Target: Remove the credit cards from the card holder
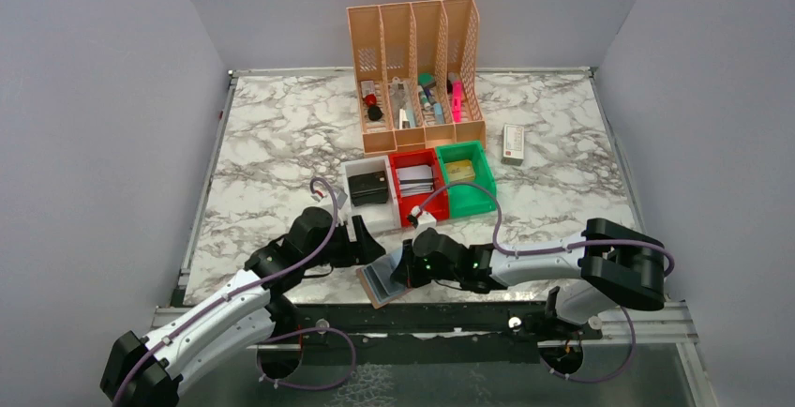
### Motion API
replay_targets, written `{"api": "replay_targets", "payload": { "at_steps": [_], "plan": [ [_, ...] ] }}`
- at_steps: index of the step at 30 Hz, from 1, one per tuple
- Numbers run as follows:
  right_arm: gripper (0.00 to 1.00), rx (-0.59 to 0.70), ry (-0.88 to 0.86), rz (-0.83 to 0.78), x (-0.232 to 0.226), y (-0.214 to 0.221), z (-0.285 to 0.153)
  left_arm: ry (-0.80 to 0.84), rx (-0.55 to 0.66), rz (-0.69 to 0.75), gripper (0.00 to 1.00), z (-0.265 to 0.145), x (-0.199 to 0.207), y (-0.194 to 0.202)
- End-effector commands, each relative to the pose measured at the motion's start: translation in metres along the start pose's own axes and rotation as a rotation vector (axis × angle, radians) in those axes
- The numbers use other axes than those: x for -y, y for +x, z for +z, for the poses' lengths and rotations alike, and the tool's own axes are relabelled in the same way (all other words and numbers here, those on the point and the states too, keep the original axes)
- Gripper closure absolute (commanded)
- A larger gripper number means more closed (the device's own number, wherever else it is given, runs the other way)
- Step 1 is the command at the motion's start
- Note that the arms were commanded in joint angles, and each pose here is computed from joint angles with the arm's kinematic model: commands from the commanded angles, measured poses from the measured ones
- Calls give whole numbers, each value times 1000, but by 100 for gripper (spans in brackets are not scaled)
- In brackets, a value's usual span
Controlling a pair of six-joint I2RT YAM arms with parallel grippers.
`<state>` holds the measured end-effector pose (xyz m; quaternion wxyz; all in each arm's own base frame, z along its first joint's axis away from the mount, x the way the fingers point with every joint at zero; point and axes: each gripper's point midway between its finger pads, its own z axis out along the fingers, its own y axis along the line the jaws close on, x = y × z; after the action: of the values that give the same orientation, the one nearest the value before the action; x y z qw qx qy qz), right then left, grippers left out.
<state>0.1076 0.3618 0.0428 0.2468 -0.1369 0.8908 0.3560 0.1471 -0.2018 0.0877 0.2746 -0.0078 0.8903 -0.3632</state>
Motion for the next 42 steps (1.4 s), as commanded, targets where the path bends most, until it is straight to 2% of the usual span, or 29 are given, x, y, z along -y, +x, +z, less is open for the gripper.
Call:
{"api": "replay_targets", "payload": {
  "at_steps": [1,9,19,21,26,28,34,42],
  "plan": [
    [99,29,-56,26,-12,-9,-5,91,-3,-35,23,4,18,6],
    [99,15,-51,35,-9,-5,-1,90,-51,-41,25,17,21,29],
    [99,14,-38,40,-5,-3,-2,161,-42,-55,33,24,38,31],
    [97,24,-32,44,-4,-5,-5,185,-30,-59,34,24,43,29],
    [79,48,24,52,9,-7,-14,265,-8,-77,37,26,58,24],
    [75,56,57,57,17,-8,-19,287,-10,-81,37,28,63,24],
    [72,104,157,96,44,-9,-40,271,-12,-54,36,37,73,18],
    [72,245,304,199,85,-21,-78,233,-68,-2,32,61,80,26]
  ]
}}
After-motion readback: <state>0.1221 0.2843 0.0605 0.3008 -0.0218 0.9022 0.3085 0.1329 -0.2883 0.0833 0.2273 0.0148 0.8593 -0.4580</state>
